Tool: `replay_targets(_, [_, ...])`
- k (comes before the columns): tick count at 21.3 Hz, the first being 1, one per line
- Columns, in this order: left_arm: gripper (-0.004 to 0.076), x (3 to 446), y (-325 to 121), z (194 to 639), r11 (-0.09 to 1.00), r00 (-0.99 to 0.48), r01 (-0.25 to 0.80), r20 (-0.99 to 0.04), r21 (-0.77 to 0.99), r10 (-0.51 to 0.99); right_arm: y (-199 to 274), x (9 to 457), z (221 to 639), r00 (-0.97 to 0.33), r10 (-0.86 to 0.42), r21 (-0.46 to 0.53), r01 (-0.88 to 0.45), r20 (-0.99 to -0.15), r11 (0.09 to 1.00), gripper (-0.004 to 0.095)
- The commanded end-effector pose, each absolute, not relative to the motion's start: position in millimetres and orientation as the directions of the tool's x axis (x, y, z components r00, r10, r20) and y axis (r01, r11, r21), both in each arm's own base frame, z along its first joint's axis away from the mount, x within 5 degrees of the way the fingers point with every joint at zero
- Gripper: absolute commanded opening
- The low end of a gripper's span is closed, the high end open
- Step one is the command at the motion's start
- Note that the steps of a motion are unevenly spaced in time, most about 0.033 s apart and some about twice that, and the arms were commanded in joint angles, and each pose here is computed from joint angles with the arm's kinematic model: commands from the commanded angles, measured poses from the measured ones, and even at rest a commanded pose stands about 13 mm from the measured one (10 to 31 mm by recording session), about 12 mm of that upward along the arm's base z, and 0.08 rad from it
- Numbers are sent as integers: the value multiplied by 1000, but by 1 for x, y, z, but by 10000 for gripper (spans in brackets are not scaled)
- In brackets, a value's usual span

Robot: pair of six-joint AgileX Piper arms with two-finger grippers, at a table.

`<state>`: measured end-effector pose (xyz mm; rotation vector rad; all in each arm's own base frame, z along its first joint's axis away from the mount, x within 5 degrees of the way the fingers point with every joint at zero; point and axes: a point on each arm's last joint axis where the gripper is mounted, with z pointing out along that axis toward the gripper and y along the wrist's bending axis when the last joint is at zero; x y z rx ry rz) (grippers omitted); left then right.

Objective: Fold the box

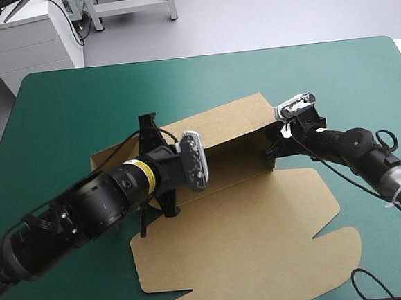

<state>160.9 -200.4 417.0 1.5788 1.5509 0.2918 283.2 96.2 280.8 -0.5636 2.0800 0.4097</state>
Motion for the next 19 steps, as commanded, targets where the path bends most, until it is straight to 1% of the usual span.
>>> replay_targets(1, [15, 182, -167, 464, 396, 99, 632, -576, 666, 812, 94, 279, 306, -418, -184, 68, -521, -890, 851, -10])
replay_targets(5, [18, 213, -119, 475, 586, -103, 619, -686, 522, 720, 93, 278, 307, -420, -188, 64, -517, -888, 854, -8])
replay_targets(6, [18, 224, -95, 473, 655, -200, 618, -718, 436, 667, 93, 277, 308, -413, -204, 46, -521, -888, 852, -9])
replay_targets(7, [18, 228, -81, 472, 691, -246, 610, -737, 387, 630, 92, 276, 309, -412, -207, 43, -521, -887, 853, -9])
replay_targets(9, [18, 236, -35, 470, 820, -388, 524, -792, 231, 471, 91, 274, 311, -412, -212, 35, -516, -886, 856, -10])
replay_targets(11, [15, 236, -1, 471, 895, -459, 423, -817, 143, 348, 90, 271, 314, -408, -219, 26, -517, -886, 856, -10])
replay_targets(13, [15, 234, 24, 471, 937, -503, 331, -820, 109, 273, 89, 268, 317, -397, -235, 7, -521, -887, 853, -10])
replay_targets(15, [15, 232, 36, 470, 958, -530, 274, -817, 88, 226, 87, 264, 322, -397, -238, 1, -515, -886, 857, -10])
replay_targets(19, [0, 230, 37, 468, 959, -555, 267, -799, 92, 231, 85, 255, 329, -439, -235, 22, -505, -867, 863, -10])
